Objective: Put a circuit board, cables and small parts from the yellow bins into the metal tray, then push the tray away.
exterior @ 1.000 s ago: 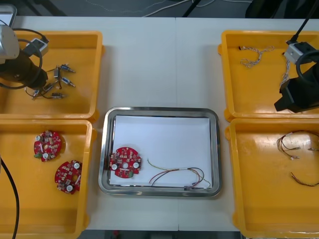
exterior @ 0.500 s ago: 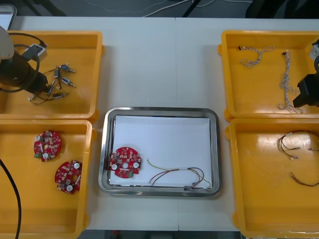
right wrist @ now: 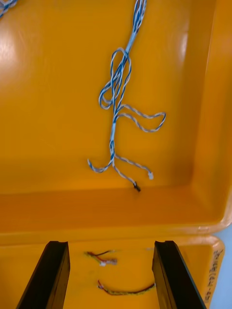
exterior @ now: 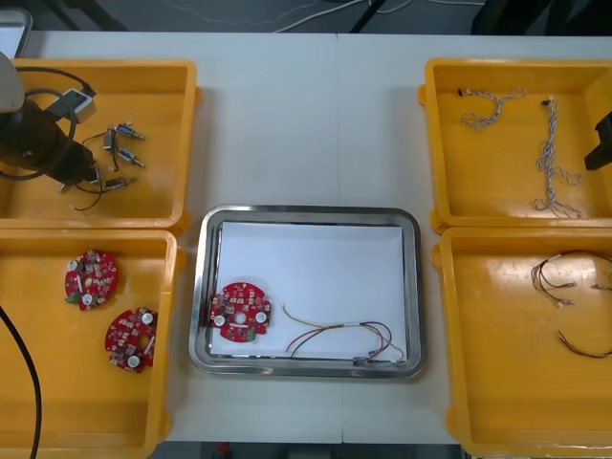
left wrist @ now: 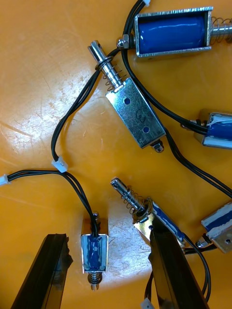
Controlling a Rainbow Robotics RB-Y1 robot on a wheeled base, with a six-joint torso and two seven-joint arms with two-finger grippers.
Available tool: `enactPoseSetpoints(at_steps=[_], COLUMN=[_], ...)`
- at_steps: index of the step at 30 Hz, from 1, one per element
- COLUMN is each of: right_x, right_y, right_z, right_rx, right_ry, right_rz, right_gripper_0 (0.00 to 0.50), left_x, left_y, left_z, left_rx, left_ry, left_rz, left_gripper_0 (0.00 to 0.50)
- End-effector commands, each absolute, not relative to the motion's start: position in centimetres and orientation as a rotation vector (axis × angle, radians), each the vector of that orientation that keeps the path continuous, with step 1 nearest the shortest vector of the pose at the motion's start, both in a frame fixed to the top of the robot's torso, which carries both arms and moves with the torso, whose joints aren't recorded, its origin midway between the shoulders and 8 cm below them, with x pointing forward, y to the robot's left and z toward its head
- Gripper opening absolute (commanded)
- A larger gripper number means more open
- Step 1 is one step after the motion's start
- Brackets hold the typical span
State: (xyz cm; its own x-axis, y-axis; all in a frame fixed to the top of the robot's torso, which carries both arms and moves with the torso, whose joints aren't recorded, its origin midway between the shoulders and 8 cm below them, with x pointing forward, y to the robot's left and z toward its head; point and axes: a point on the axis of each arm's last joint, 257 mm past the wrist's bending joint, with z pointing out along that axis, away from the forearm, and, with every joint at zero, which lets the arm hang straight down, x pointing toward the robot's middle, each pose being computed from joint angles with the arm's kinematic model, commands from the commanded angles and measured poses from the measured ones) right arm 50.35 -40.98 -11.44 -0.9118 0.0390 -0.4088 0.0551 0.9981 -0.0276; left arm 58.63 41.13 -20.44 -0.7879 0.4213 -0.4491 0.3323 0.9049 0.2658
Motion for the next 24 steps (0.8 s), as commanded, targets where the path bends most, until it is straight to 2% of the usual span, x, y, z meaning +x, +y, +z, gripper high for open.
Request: enactPoseSetpoints(at_steps=[1,7,14,24], right_x=[53.2,55.1,57.9,58.6], right_y=[-42.4,-43.0,-43.5,-42.3], right_z=[-8.6,-9.2,-10.8,-13.3], right_rx=[0.038,0.092,0.108,0.081], right_ry=[2.638,2.617,2.578,2.600], right_rz=[-0.149,-0.145,-0.173,-0.155], right_gripper_0=[0.500,0.500,0.500,0.500], left_x=[58.8,58.1,56.9,55.9], left_y=[43.3,44.0,43.8,43.9], left_z=[-18.8,-18.2,-16.9,-14.6], left_rx=[0.655,0.657,0.669,0.669], left_ry=[2.503,2.517,2.545,2.568], left_rz=[0.307,0.282,0.205,0.169], left_gripper_0=[0.500,0.500,0.500,0.500])
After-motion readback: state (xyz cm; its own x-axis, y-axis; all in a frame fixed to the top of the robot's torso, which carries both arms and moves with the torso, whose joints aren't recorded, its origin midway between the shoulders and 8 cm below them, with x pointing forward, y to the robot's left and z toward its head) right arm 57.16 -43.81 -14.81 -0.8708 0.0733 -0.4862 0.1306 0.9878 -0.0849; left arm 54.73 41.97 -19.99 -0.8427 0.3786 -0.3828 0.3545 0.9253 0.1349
